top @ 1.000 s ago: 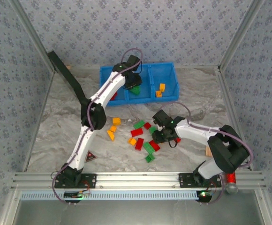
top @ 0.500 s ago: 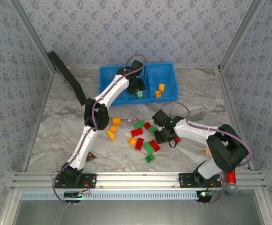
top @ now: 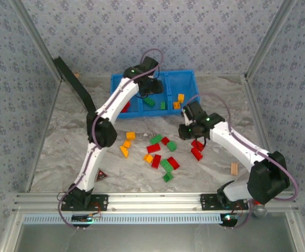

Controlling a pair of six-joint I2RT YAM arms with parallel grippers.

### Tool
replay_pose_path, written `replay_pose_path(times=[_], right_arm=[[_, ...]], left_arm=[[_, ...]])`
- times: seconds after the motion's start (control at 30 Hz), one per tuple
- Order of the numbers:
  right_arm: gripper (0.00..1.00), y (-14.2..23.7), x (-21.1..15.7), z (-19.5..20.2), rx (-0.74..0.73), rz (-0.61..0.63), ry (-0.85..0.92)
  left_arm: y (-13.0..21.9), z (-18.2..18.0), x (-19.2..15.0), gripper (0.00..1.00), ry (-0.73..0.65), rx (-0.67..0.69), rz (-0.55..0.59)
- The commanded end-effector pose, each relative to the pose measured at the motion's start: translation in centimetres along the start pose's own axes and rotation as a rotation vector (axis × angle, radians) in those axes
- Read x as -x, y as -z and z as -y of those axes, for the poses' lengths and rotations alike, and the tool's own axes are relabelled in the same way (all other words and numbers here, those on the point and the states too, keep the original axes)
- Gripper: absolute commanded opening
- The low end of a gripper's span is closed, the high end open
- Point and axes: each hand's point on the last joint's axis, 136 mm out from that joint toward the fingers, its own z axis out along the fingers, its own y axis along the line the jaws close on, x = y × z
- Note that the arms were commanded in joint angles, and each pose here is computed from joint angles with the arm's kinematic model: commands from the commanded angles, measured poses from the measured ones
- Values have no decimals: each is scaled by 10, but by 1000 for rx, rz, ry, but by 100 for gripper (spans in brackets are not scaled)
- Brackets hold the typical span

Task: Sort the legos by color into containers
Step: Place the lego in the container.

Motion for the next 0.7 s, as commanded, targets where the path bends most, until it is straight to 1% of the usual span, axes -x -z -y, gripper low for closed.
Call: replay_pose_path(times=[0.0, 0.07, 0.13, 0.23, 0.3, 0.4, 0.5, 0.57, 0.67], right_arm=[[24, 10, 47, 11, -25, 83, 27], [24, 10, 74, 17, -35, 128, 22], [24, 8, 103, 22, -46, 173, 17], [24, -3, 139, 26, -48, 212, 13], [24, -16, 157, 29, -48, 212, 5], [24, -36, 176, 35, -42, 204, -14], [24, -58, 191, 42, -39, 191, -31], [24, -71, 199, 47, -39, 185, -38], [24, -89, 203, 55, -42, 164, -58]], left_arm=[[80, 20, -6, 63, -246, 23, 84], [89, 21, -22, 64, -308, 54, 79], [93, 15, -41, 64, -305, 72, 47], [92, 5, -81, 64, -270, 71, -16], [86, -4, -119, 63, -275, 77, -71], [86, -13, -167, 62, -272, 52, -136], [88, -13, -212, 61, -254, -10, -187], [88, -13, -236, 61, -242, -34, -211], [87, -15, -262, 60, -219, -41, -248]])
